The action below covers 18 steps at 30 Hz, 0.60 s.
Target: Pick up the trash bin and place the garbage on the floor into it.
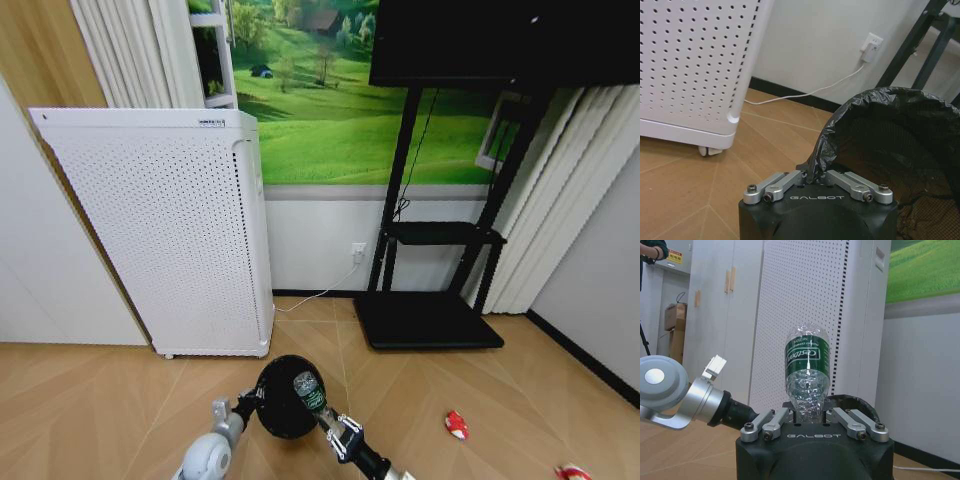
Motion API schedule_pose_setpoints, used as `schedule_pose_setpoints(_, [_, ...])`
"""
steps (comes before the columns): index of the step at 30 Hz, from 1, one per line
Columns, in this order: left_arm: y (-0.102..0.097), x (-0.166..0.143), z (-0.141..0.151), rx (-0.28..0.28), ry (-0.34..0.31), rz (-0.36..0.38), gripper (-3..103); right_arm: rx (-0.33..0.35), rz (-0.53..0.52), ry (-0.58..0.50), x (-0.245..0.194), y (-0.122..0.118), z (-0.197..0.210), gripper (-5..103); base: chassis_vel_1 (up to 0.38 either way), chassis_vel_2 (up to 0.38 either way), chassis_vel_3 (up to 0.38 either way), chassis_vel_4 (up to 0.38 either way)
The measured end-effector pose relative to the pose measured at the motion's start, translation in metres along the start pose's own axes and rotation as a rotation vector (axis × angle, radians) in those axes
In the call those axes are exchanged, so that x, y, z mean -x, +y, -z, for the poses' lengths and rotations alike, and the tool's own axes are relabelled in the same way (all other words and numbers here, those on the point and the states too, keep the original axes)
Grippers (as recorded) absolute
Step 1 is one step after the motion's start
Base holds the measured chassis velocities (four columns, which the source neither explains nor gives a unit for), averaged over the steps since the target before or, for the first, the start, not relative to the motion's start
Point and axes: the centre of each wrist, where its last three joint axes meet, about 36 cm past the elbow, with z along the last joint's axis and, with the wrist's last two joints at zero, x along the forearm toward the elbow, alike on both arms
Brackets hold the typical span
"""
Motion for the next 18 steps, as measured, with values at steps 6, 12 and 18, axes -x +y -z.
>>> schedule_pose_setpoints(6, [-0.026, -0.032, 0.011, -0.089, 0.018, -0.076, 3, -0.008, 0.051, -0.031, 0.013, -0.001, 0.014, 24, 0.0, 0.0, 0.0, 0.0])
schedule_pose_setpoints(12, [-0.043, -0.053, 0.012, -0.143, 0.041, -0.113, 3, -0.01, 0.067, -0.022, 0.016, 0.001, 0.008, 24, 0.0, 0.0, 0.0, 0.0])
schedule_pose_setpoints(18, [-0.045, -0.056, 0.007, -0.165, 0.058, -0.105, 3, -0.001, 0.027, -0.025, 0.017, 0.004, 0.003, 37, 0.0, 0.0, 0.0, 0.0])
